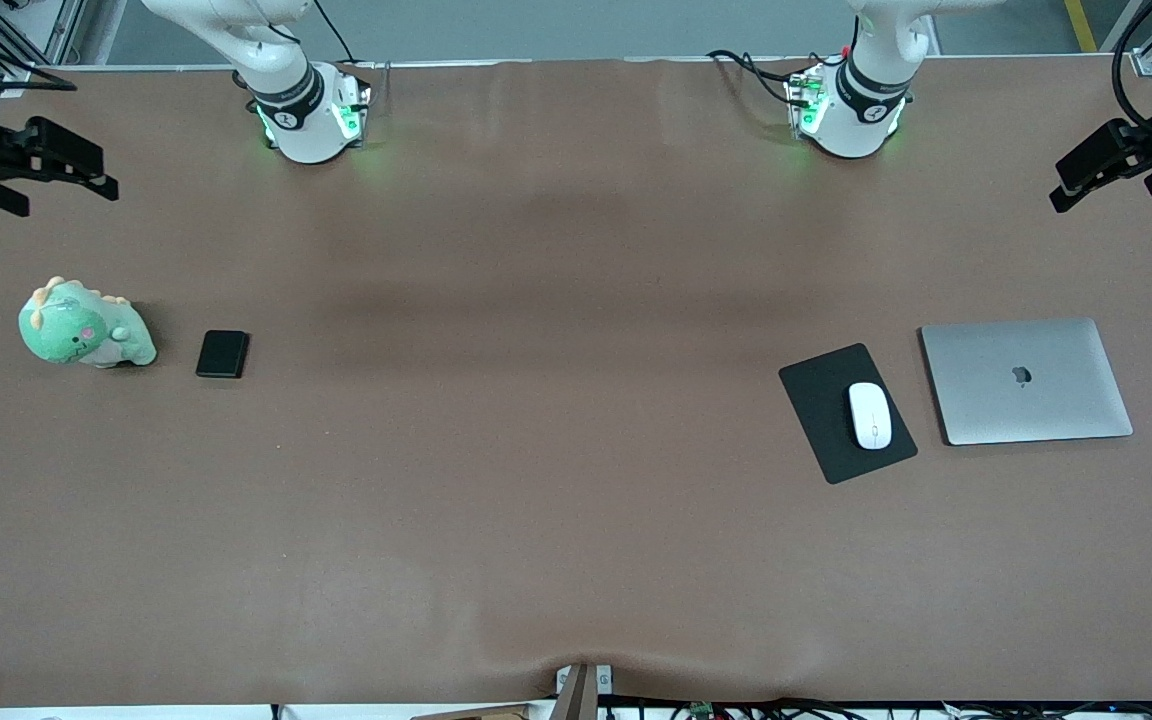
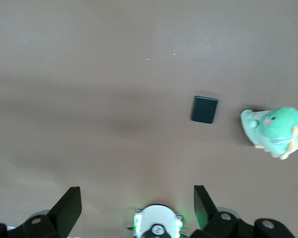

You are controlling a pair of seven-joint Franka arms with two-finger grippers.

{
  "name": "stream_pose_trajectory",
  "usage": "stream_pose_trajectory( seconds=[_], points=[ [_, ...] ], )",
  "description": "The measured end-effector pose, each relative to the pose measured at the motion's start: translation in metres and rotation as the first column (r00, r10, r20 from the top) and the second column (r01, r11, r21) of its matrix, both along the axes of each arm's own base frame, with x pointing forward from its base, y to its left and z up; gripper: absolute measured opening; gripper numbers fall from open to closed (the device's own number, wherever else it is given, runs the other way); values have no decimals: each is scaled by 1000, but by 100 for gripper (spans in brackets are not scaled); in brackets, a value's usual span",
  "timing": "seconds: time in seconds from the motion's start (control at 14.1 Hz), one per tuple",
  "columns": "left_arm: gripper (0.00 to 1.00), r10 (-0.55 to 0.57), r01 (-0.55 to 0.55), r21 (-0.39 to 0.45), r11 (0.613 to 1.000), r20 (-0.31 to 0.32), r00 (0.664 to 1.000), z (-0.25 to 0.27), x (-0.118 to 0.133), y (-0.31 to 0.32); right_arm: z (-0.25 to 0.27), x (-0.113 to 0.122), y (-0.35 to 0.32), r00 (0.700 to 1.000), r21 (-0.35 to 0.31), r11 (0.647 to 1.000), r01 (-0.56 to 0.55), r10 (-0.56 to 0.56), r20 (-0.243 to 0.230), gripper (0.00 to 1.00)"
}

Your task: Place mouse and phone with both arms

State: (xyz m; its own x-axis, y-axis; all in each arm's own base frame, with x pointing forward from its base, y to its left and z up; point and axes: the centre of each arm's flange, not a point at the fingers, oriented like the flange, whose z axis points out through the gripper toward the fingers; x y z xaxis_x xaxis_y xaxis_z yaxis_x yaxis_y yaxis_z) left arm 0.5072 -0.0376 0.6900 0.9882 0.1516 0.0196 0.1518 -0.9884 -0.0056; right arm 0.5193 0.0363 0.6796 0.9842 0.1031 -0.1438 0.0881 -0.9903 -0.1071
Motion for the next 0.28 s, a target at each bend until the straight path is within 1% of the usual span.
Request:
stream_pose_trajectory(
  seconds=[0.14,0.28],
  points=[
    [100,3,-3,0,1000,0,1000,0,0,1,2,-1,8,1000,1,1000,30,-30,3,100],
    [100,3,-3,0,1000,0,1000,0,0,2,3,1,2,998,0,998,56,-56,13,100]
  ],
)
